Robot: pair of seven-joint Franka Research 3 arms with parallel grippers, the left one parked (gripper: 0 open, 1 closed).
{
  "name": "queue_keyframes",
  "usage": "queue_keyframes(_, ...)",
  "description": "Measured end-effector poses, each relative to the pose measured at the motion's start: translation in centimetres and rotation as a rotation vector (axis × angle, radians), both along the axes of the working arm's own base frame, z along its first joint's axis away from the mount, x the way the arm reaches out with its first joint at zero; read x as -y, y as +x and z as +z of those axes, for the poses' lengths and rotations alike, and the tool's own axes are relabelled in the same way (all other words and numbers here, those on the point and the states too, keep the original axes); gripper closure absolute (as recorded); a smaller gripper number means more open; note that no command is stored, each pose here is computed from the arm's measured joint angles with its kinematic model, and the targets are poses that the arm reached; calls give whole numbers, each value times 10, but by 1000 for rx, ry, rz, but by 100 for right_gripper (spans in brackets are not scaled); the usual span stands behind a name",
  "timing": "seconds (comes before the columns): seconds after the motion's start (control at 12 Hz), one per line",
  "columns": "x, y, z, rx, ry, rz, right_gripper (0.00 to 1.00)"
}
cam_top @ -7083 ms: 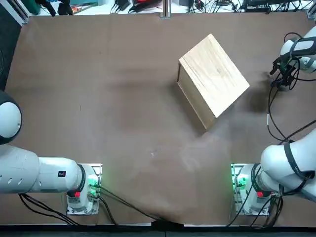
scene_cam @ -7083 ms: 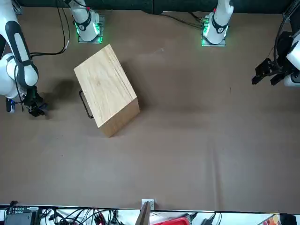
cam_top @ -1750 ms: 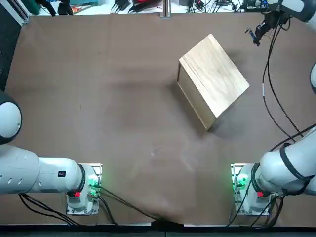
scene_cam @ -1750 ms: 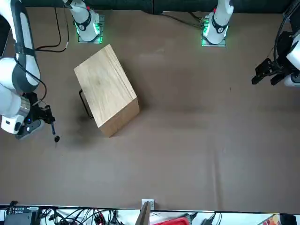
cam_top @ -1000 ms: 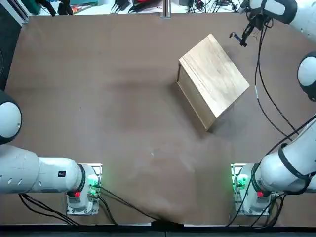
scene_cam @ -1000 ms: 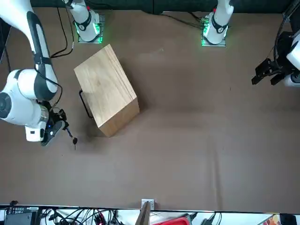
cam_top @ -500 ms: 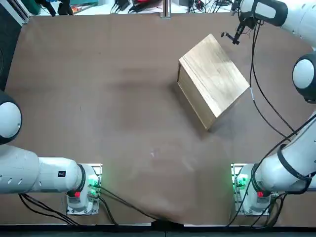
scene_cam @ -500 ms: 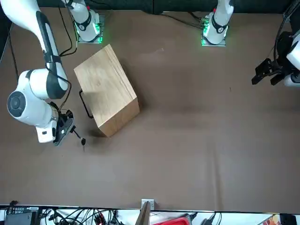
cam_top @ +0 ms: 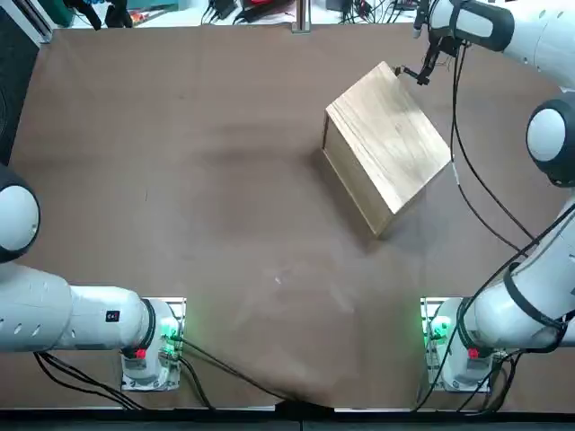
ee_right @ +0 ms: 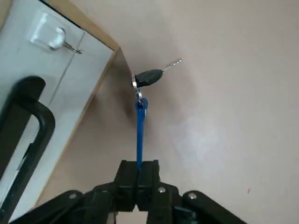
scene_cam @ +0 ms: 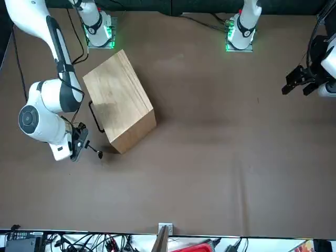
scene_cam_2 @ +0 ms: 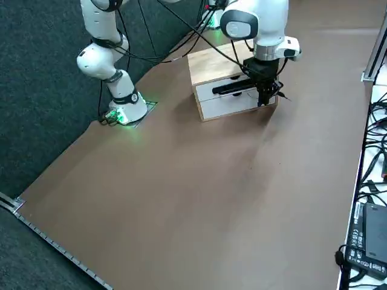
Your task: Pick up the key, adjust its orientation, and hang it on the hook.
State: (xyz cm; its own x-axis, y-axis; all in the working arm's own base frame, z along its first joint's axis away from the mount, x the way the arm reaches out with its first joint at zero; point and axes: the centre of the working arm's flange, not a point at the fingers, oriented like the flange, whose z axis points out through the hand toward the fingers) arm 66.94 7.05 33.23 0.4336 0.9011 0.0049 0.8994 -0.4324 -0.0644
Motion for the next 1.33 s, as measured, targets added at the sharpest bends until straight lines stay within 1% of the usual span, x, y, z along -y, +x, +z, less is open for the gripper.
queue_keyframes(0.33,-14,-2,-2,-2,2,51,97)
queue_keyframes(0.42,-20,-2,-2,-1,3,82,97)
queue_keyframes(0.75,-26,-3,-2,1,7,143,97)
queue_keyframes(1.33,-35,-5,-2,1,13,166,97)
